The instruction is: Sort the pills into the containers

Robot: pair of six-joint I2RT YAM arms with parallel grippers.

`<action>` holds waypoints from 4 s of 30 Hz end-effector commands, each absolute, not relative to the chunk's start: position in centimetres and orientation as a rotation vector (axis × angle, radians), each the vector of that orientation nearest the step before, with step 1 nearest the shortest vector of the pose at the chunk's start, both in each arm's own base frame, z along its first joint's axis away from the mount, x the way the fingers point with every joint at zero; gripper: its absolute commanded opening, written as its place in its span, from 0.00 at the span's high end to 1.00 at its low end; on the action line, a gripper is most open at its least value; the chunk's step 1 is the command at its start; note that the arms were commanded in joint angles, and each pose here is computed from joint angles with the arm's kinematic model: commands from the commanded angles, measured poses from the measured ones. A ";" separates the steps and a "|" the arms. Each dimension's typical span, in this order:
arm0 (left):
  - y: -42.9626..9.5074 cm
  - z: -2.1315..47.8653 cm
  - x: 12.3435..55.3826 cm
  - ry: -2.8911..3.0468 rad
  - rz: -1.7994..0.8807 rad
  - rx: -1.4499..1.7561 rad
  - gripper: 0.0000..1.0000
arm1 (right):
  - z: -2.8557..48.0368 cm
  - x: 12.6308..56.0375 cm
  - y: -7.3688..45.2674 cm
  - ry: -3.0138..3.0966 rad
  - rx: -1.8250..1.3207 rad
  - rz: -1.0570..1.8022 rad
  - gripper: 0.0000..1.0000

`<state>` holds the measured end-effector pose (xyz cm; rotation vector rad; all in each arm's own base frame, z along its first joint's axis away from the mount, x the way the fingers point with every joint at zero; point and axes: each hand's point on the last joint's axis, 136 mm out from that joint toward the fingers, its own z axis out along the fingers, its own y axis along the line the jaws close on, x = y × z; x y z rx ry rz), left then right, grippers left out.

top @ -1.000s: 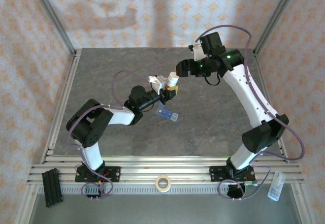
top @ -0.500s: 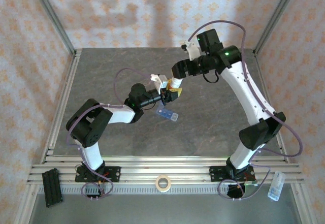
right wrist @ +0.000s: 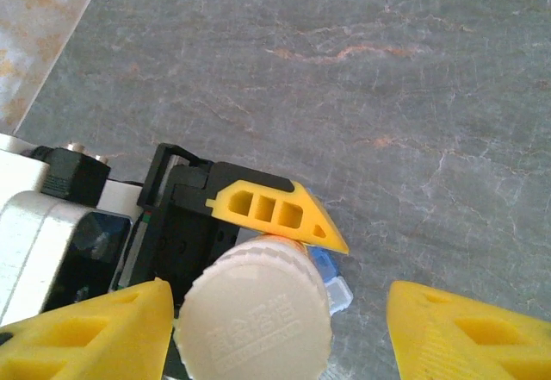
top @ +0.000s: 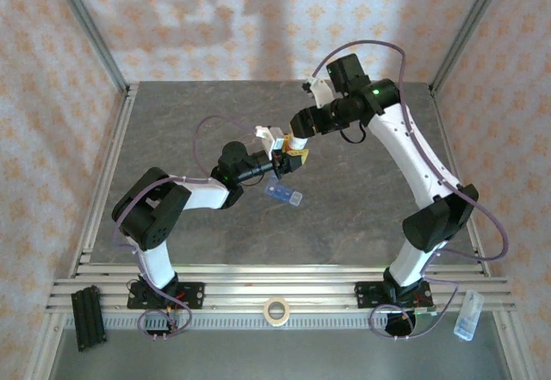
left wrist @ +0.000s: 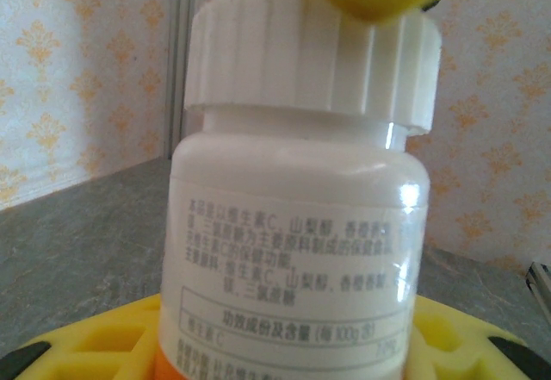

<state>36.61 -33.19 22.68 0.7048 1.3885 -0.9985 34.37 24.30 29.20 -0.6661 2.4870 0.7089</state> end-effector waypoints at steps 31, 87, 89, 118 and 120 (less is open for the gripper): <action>-32.1 24.6 37.9 1.310 -0.624 0.567 1.00 | 24.2 36.6 25.0 2.533 0.112 0.632 0.52; -32.1 26.6 37.3 1.306 -1.038 0.647 1.00 | 28.1 34.5 26.3 2.498 -0.259 0.884 0.65; -31.9 26.5 37.5 1.308 -1.020 0.640 1.00 | 28.1 33.8 27.0 2.489 -0.225 0.850 0.67; -22.8 22.2 40.2 1.590 -0.463 0.341 0.00 | 19.0 43.9 13.9 2.342 0.275 0.041 0.68; -22.5 21.9 40.6 1.639 -0.426 0.347 0.00 | 18.0 44.4 13.5 2.345 0.291 -0.009 0.68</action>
